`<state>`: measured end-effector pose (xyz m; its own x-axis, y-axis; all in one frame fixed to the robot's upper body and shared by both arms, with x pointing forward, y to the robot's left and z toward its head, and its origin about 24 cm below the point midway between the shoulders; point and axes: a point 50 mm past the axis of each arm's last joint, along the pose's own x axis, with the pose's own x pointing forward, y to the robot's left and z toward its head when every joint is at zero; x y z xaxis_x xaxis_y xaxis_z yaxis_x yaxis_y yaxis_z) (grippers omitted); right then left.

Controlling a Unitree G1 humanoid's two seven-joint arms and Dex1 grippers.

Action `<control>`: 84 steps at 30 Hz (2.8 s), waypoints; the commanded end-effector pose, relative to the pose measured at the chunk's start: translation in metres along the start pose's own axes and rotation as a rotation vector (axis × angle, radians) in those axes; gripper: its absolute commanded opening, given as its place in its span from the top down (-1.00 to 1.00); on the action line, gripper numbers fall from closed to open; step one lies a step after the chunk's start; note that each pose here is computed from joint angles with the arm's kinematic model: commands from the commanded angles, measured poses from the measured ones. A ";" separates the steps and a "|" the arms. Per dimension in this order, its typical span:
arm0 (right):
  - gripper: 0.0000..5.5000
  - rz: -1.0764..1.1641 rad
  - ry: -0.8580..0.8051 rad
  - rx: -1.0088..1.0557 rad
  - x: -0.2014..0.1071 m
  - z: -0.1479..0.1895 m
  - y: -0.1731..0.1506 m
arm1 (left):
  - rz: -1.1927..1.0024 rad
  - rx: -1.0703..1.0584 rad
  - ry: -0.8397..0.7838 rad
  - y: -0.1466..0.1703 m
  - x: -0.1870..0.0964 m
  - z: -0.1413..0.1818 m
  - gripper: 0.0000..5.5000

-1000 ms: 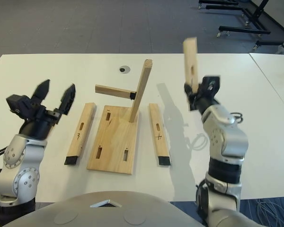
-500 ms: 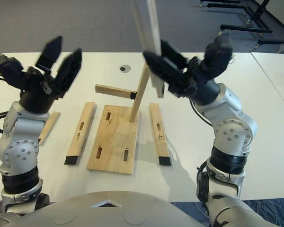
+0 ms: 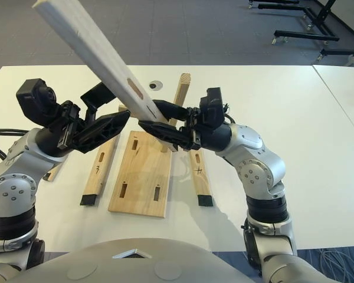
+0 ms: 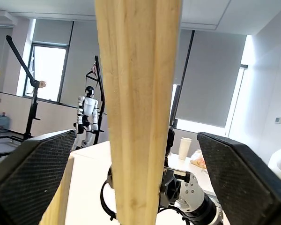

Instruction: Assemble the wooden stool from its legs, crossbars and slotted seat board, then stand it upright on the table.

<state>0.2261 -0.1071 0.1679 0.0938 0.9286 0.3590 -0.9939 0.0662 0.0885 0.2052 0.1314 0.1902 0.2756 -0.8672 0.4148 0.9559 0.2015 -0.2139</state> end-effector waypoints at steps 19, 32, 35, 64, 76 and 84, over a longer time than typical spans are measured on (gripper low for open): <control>0.27 0.065 0.070 0.138 0.002 -0.024 0.004 | -0.085 -0.156 0.020 -0.004 -0.001 -0.007 0.04; 0.27 0.044 0.051 0.113 0.002 -0.023 0.002 | -0.115 -0.148 0.025 -0.008 -0.005 -0.009 0.22; 0.13 0.018 0.082 0.167 0.002 -0.027 -0.001 | -0.106 -0.138 0.021 -0.007 -0.005 -0.009 0.22; -0.95 -0.019 0.000 -0.010 -0.034 0.041 -0.006 | 0.147 0.506 0.203 0.078 -0.082 -0.040 0.26; -0.95 -0.016 0.018 0.000 -0.035 0.039 -0.011 | 0.042 0.478 0.165 0.082 -0.087 -0.049 0.26; -0.95 -0.022 0.047 0.007 -0.037 0.036 -0.013 | -0.001 0.441 0.205 0.079 -0.085 -0.057 0.26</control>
<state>0.2359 -0.1559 0.1840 0.1227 0.9355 0.3312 -0.9887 0.0863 0.1226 0.2523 0.1963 0.0884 0.3106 -0.9155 0.2556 0.9090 0.3647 0.2019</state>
